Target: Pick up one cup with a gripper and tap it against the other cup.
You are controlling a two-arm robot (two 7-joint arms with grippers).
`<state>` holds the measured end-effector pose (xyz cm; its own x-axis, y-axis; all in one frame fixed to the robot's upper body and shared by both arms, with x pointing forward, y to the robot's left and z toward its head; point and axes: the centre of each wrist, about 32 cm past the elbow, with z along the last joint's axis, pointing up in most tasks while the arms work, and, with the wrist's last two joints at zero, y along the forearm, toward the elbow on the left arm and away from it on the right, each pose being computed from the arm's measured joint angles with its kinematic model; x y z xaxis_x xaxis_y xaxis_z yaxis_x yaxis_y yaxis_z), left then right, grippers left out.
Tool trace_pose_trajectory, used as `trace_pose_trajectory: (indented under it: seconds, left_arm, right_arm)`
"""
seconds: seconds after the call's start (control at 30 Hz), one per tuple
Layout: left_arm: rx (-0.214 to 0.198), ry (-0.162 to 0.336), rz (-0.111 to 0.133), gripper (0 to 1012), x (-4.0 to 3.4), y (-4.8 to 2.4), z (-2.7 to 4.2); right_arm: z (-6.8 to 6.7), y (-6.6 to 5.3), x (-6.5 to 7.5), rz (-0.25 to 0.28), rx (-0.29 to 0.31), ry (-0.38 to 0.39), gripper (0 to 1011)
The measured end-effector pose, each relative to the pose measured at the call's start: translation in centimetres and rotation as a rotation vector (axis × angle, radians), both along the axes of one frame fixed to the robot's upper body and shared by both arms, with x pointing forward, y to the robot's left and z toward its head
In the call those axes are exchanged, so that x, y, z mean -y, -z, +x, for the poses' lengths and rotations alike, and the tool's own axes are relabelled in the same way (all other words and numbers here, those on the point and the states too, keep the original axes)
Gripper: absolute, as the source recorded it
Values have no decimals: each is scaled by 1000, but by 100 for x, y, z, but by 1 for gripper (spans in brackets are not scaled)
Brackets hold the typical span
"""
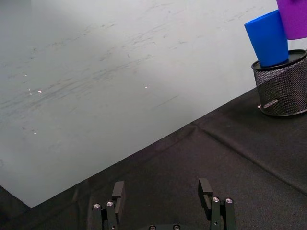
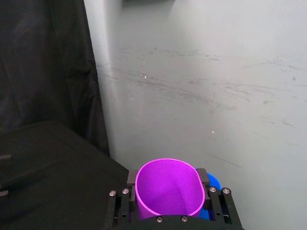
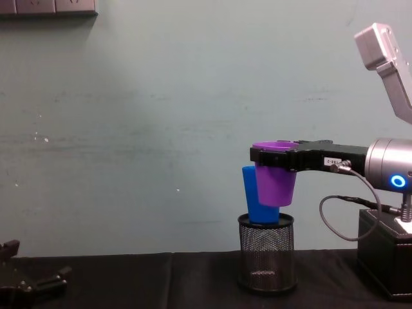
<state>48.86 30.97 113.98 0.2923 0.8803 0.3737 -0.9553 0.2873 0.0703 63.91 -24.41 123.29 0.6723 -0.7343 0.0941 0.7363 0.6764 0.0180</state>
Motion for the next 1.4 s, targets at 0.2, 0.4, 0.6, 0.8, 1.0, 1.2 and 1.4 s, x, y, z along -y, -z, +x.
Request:
trace_pose_trajectory:
  seconds: [0.2,0.4,0.6,0.8,1.0,1.2,1.4]
  left_arm:
    - [0,0,0,1000,0,0,0]
    - [0,0,0,1000,0,0,0]
    - [0,0,0,1000,0,0,0]
    - [0,0,0,1000,0,0,0]
    - [0,0,0,1000,0,0,0]
    - [0,0,0,1000,0,0,0]
    - [0,0,0,1000,0,0,0]
  right_arm:
    - [0,0,0,0,0,0,739]
    - [0,0,0,0,0,0,739]
    - [-15,6,-18,-1,11,-20,739]
    - [-181,32,-34,-1,18,-61,739]
    - [-517,98,-15,-6,21,-74,739]
    - [-908,252,55,-25,10,-50,739]
    - [-1201,490,86,-49,22,-18,739]
